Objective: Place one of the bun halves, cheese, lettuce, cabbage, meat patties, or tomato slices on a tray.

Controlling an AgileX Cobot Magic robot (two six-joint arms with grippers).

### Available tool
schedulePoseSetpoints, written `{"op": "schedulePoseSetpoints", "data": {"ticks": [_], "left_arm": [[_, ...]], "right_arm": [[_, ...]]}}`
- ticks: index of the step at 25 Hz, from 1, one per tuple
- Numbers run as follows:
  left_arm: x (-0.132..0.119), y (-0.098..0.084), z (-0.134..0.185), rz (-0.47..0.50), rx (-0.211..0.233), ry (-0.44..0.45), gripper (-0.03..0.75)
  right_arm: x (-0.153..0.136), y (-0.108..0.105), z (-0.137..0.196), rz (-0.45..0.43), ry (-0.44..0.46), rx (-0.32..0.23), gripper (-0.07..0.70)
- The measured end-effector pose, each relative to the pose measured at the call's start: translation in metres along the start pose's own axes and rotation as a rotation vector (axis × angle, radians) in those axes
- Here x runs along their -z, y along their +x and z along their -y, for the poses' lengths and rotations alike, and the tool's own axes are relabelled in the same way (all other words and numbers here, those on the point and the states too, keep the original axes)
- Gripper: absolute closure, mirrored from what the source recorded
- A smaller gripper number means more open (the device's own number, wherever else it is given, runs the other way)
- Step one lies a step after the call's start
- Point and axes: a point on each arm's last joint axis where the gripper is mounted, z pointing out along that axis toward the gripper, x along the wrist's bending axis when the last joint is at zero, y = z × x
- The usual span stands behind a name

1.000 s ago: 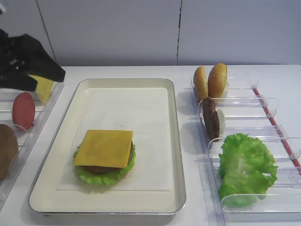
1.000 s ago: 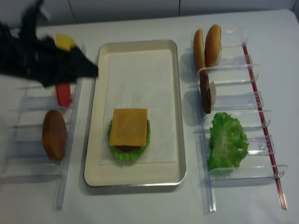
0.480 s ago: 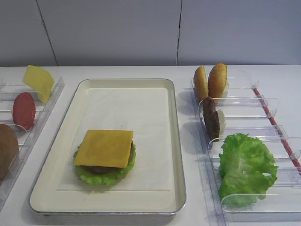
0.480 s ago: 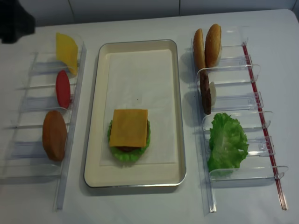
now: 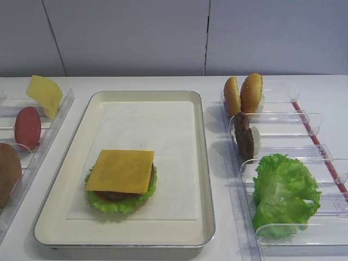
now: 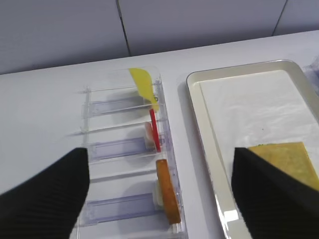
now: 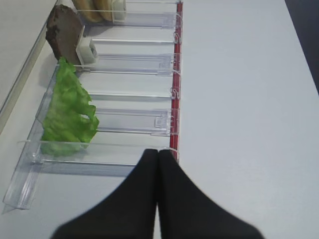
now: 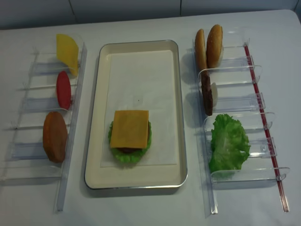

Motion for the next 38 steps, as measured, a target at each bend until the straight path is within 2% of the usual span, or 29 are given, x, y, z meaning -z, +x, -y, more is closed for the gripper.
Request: {"op": "schedulePoseSetpoints", "data": {"ticks": [8,14,19,23,28,30,32,38], "left_arm": [[0.04,-0.011,0.083,-0.017,0.027,-0.159,0.136],[0.041,-0.015,0.131,-0.043,0.02,-0.225,0.136],[0.013,-0.016,0.151,-0.024,0.055,-0.134,0.13],[-0.004,-0.015,0.162,-0.019,0.062,-0.06,0.135],[-0.011,-0.015,0.169,-0.022,0.062,-0.002,0.137],[-0.013,-0.014,0.173,-0.036,0.077,0.03,0.142],[-0.013,-0.012,0.174,-0.049,0.089,0.033,0.146],[-0.013,-0.011,0.174,-0.045,0.084,0.033,0.169]], "right_arm": [[0.0,0.0,0.0,0.0,0.0,0.002,0.612],[0.0,0.0,0.0,0.0,0.0,0.004,0.612],[0.0,0.0,0.0,0.0,0.002,0.004,0.612],[0.0,0.0,0.0,0.0,0.002,0.004,0.612],[0.0,0.0,0.0,0.0,0.002,0.004,0.612],[0.0,0.0,0.0,0.0,0.002,0.004,0.612],[0.0,0.0,0.0,0.0,0.002,0.004,0.612],[0.0,0.0,0.0,0.0,0.002,0.004,0.612]]}}
